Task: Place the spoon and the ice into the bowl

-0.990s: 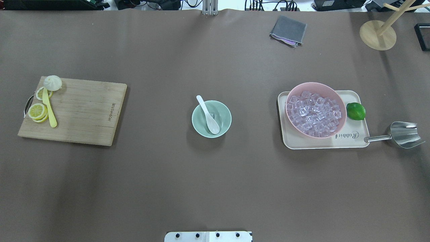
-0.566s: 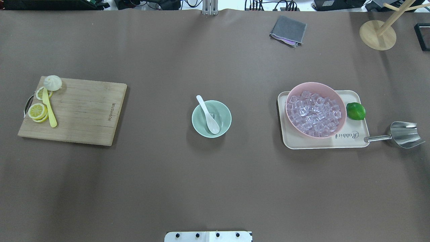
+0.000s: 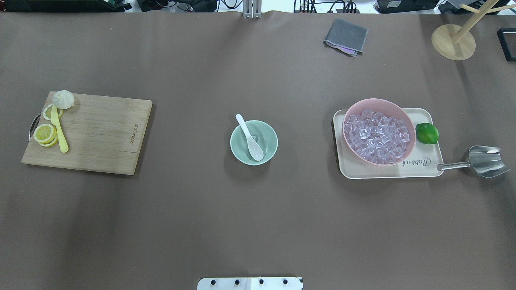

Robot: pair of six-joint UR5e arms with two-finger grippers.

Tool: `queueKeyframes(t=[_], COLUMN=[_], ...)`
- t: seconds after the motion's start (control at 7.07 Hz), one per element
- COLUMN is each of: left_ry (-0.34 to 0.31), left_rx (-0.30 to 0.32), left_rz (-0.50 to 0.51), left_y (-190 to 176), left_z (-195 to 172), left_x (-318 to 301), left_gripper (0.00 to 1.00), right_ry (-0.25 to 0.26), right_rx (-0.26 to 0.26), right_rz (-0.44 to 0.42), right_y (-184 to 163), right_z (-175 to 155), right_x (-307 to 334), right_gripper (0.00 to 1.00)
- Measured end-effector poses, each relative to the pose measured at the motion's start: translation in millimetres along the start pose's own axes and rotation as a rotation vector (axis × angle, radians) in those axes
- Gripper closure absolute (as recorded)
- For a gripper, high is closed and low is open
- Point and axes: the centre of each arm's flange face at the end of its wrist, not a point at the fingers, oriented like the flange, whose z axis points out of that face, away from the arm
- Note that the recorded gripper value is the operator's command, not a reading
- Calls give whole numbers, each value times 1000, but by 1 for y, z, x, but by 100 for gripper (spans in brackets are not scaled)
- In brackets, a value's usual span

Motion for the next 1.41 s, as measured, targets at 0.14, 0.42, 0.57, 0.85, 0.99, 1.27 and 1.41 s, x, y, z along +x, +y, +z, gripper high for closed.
queueKeyframes(t=[0.14,0.42,0.57,0.85,0.99,1.27,1.41], left_ry=[9,4,0,-3,-3,-2,0], left_rx=[3,18,22,23,24,25,26], left_rz=[0,-9,-14,-17,-17,-16,-15], left_y=[-1,2,3,2,2,2,3], left_z=[-1,-9,-10,-11,-11,-11,-11], left_x=[2,-1,-4,-6,-6,-6,-5], left_gripper=[2,2,2,2,2,2,2], right_ry=[-2,-3,-4,-3,-2,-1,-2], right_rx=[1,4,6,9,10,9,9], right_rz=[0,4,4,2,2,2,2], right_y=[-1,-4,-5,-12,-15,-16,-16], right_z=[0,-2,-3,-5,-5,-5,-5], right_x=[-1,-3,-4,-5,-5,-5,-5], right_gripper=[0,0,0,0,0,0,0])
